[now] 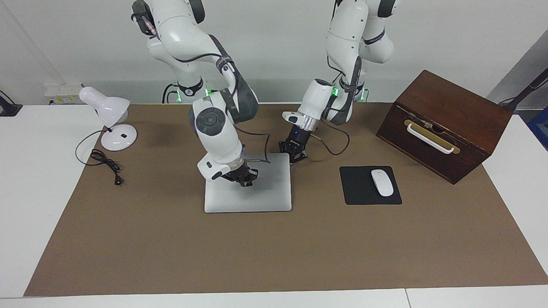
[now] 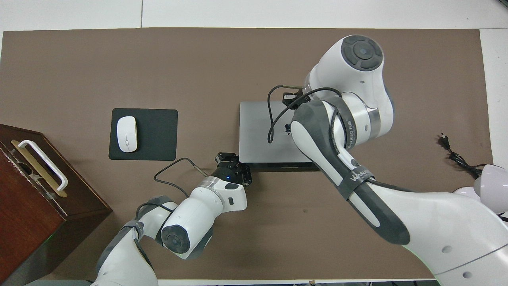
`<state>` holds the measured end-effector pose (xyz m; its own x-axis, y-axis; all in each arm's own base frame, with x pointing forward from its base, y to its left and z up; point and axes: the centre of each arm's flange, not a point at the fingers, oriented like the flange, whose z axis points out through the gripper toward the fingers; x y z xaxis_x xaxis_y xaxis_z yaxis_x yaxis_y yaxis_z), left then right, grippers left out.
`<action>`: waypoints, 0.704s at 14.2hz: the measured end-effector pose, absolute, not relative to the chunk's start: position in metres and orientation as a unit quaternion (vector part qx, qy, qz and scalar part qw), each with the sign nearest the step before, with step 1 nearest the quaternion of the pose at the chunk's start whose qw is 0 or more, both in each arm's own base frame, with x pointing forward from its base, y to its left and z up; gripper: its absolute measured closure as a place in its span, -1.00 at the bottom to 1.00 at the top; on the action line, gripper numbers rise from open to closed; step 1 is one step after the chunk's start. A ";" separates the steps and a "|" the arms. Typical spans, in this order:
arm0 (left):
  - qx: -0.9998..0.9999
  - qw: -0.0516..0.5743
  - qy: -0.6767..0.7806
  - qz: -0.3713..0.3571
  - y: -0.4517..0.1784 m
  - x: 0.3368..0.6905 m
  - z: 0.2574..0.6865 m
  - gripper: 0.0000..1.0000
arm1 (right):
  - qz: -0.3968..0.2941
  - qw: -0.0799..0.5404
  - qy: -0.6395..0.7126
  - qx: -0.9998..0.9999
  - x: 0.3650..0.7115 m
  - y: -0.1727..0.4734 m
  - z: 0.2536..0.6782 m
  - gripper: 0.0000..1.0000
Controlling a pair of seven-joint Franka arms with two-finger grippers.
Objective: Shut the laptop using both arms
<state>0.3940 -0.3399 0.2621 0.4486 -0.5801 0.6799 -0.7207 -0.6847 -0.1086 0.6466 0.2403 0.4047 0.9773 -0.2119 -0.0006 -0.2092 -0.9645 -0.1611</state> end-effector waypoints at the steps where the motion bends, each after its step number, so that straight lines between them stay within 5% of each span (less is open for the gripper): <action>1: 0.845 0.098 -0.385 0.357 -0.340 0.394 0.262 0.98 | -0.037 0.091 0.117 -0.988 0.656 0.221 0.424 0.87; 5: 0.845 0.098 -0.386 0.358 -0.340 0.394 0.262 0.98 | -0.109 0.099 0.111 -0.983 0.683 0.130 0.481 0.04; 10: 0.853 0.106 -0.366 0.355 -0.340 0.394 0.262 0.98 | -0.087 0.057 0.075 -0.992 0.672 0.043 0.523 -0.20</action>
<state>0.3942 -0.3397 0.2622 0.4789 -0.5499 0.6843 -0.7006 -0.7091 -0.0796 0.6719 0.0426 0.5232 0.9738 -0.1577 0.1640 -0.1379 -0.9824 -0.1257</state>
